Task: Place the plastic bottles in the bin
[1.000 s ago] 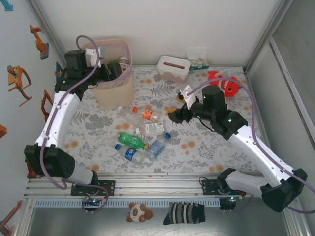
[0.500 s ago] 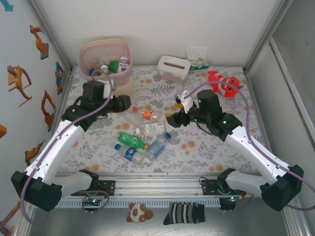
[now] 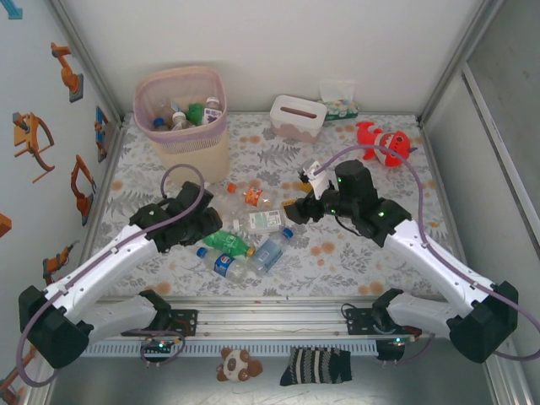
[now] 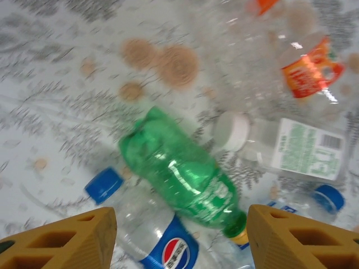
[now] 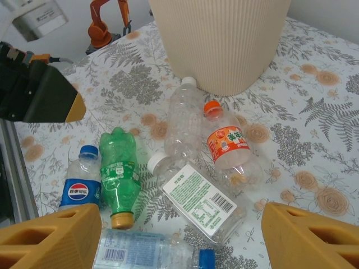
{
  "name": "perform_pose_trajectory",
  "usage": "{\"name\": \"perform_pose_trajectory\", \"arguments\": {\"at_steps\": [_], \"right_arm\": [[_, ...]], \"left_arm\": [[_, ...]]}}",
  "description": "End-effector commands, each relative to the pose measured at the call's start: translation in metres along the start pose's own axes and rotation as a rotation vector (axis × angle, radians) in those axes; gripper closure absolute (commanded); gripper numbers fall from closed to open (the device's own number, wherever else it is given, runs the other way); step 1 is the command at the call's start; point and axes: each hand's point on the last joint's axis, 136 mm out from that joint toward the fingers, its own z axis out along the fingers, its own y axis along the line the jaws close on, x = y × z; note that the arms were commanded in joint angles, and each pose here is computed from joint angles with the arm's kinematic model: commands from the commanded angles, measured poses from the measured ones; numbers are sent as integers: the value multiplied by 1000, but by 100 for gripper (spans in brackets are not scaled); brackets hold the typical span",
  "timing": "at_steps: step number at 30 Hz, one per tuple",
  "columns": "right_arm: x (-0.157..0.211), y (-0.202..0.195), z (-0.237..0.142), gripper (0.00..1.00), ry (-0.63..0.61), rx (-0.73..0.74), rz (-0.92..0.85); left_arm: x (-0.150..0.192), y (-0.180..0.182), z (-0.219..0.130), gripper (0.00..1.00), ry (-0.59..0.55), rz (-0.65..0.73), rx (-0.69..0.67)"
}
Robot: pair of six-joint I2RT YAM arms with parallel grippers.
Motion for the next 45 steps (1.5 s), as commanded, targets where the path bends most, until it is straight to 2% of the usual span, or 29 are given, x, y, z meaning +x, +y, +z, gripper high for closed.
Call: {"name": "perform_pose_trajectory", "arguments": {"at_steps": [1, 12, 16, 34, 45], "right_arm": [[-5, 5, -1, 26, -33, -14, -3], [0, 7, -1, 26, -34, -17, -8], [0, 7, -2, 26, -35, -16, -8], [5, 5, 0, 26, -18, -9, 0], [5, 4, 3, 26, -8, -10, 5]], "left_arm": [[9, 39, 0, 38, -26, -165, -163], [66, 43, 35, 33, 145, -338, -103], [72, 39, 47, 32, 148, -400, -28], [96, 61, 77, 30, 203, -507, -65], [103, 69, 86, 38, 207, -561, -48]]}}
